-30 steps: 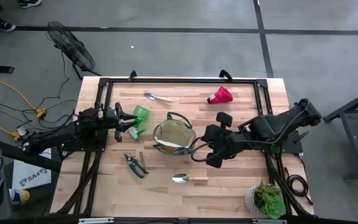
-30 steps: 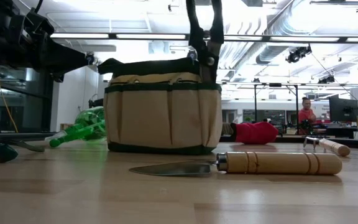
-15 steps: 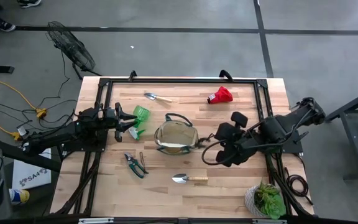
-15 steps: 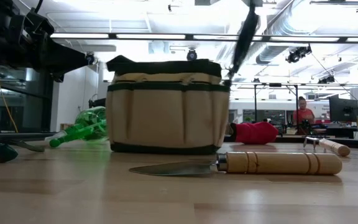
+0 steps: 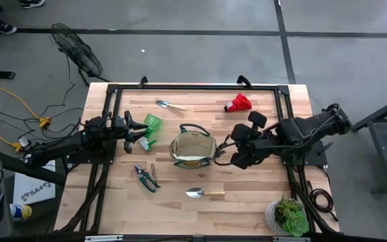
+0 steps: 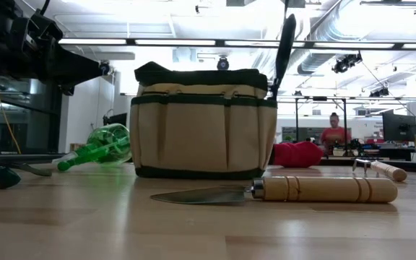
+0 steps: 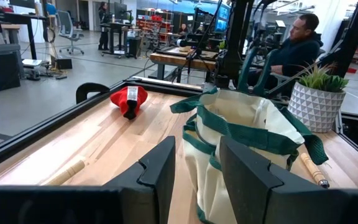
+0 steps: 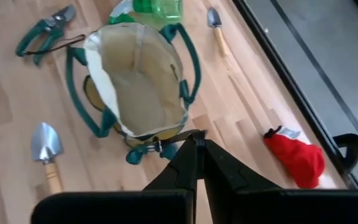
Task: Pick & Place Garden tools in Gardening bag
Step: Put the right green shears into the gardening bag
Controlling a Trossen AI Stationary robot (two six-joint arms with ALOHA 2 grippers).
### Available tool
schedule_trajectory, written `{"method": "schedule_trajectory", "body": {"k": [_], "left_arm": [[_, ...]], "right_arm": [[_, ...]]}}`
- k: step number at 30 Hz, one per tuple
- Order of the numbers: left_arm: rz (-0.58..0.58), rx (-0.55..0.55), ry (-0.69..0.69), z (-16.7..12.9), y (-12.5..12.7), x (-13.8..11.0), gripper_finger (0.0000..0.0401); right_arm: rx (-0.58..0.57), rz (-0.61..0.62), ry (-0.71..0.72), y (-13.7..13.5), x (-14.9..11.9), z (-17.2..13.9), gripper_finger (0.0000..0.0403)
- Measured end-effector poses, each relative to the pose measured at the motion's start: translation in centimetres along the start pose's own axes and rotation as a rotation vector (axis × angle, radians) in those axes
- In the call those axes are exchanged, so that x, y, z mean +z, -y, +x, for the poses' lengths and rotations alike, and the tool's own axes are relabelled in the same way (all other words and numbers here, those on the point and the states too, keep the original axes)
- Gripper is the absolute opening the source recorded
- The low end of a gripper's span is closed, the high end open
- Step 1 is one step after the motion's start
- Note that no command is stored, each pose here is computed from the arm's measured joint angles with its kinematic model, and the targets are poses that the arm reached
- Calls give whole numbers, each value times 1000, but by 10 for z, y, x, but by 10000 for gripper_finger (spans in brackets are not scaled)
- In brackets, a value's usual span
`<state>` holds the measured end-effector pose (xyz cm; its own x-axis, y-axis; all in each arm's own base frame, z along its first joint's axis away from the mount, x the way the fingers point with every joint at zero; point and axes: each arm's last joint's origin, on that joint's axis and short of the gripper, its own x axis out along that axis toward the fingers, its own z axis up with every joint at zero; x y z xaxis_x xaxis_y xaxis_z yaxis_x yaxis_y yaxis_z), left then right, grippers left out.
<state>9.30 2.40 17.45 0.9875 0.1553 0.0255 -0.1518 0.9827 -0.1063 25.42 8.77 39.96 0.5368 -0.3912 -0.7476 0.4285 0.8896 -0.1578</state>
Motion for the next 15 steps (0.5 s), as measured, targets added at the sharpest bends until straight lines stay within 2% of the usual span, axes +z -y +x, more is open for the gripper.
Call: {"method": "schedule_trajectory", "body": {"k": [15], "left_arm": [[0,0,0,0,0,0,124]], "right_arm": [[-36,-47,-5,4,12,19,5]]}}
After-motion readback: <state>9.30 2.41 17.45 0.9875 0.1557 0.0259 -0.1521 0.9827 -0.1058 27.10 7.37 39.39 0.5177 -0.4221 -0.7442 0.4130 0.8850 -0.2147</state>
